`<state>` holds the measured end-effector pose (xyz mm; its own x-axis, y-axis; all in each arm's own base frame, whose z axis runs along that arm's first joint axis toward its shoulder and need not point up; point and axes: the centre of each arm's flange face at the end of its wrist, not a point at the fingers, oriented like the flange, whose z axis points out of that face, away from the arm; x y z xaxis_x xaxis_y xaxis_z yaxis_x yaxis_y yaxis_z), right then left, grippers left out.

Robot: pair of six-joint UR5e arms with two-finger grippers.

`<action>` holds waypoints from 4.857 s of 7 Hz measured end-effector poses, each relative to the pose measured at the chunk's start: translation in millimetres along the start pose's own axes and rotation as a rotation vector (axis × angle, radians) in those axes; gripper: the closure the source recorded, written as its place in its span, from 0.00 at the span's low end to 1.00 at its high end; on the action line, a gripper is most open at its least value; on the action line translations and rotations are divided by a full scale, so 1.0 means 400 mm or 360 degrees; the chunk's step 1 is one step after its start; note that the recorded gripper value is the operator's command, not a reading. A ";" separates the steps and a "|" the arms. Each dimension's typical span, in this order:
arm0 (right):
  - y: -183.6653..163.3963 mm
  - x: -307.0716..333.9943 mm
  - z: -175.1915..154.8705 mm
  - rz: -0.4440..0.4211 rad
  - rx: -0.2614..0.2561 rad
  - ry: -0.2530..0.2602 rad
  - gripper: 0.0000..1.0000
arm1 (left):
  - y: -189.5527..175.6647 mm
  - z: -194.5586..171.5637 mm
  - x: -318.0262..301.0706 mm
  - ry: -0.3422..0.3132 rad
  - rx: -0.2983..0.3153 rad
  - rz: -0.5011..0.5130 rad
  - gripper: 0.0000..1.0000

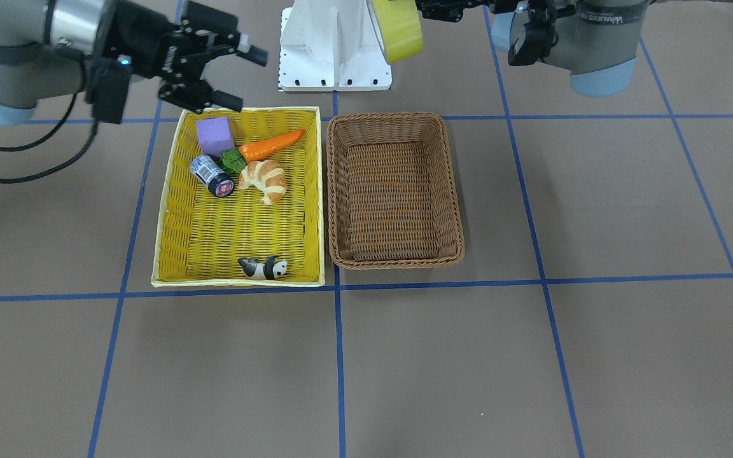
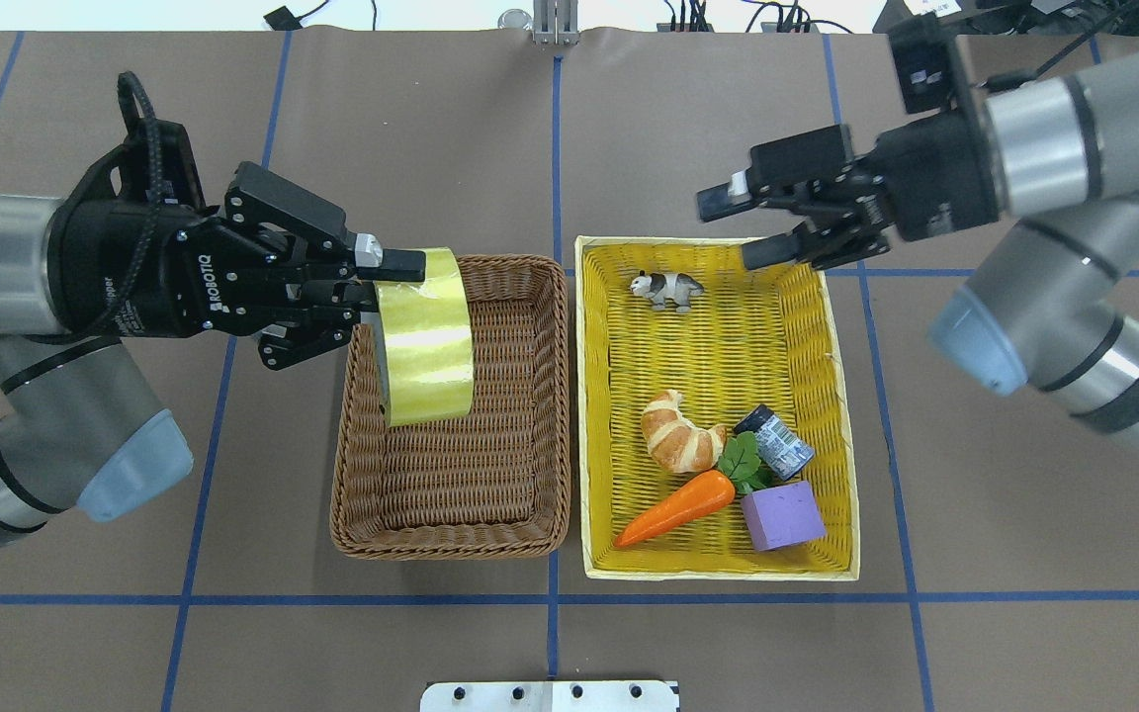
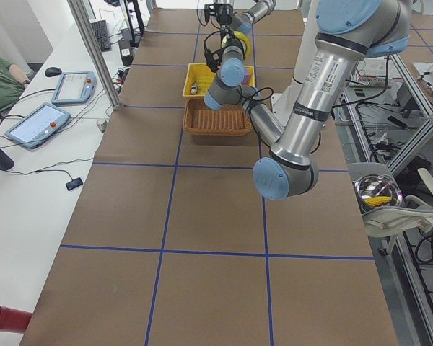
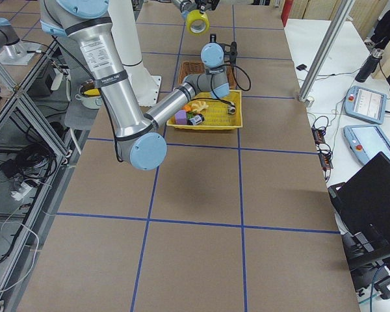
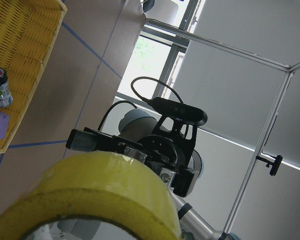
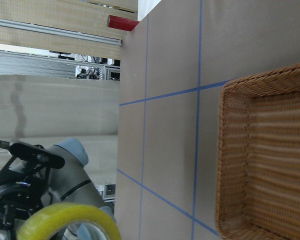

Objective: Move tape to another basket

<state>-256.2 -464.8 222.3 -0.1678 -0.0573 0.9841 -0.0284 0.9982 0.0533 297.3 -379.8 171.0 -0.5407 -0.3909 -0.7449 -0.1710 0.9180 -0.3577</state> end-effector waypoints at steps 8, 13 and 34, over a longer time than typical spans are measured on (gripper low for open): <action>-0.413 0.285 -0.553 -0.0784 0.0243 0.1281 0.00 | -0.154 0.164 -0.051 -0.0950 0.0444 0.0197 1.00; -0.382 0.387 -0.636 -0.0583 -0.0305 0.1826 0.00 | -0.199 0.325 -0.213 -0.1498 0.0424 0.0235 1.00; -0.098 0.722 -0.858 -0.0003 -0.0299 0.1555 0.00 | -0.583 -1.359 -0.181 -0.2136 0.0252 0.0834 0.02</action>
<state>34.6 -514.0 562.3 0.7200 -0.1022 0.6864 0.1428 0.9897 -0.0025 -71.3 -529.8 614.7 0.6685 0.1338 -0.7316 -0.0607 0.9902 0.1256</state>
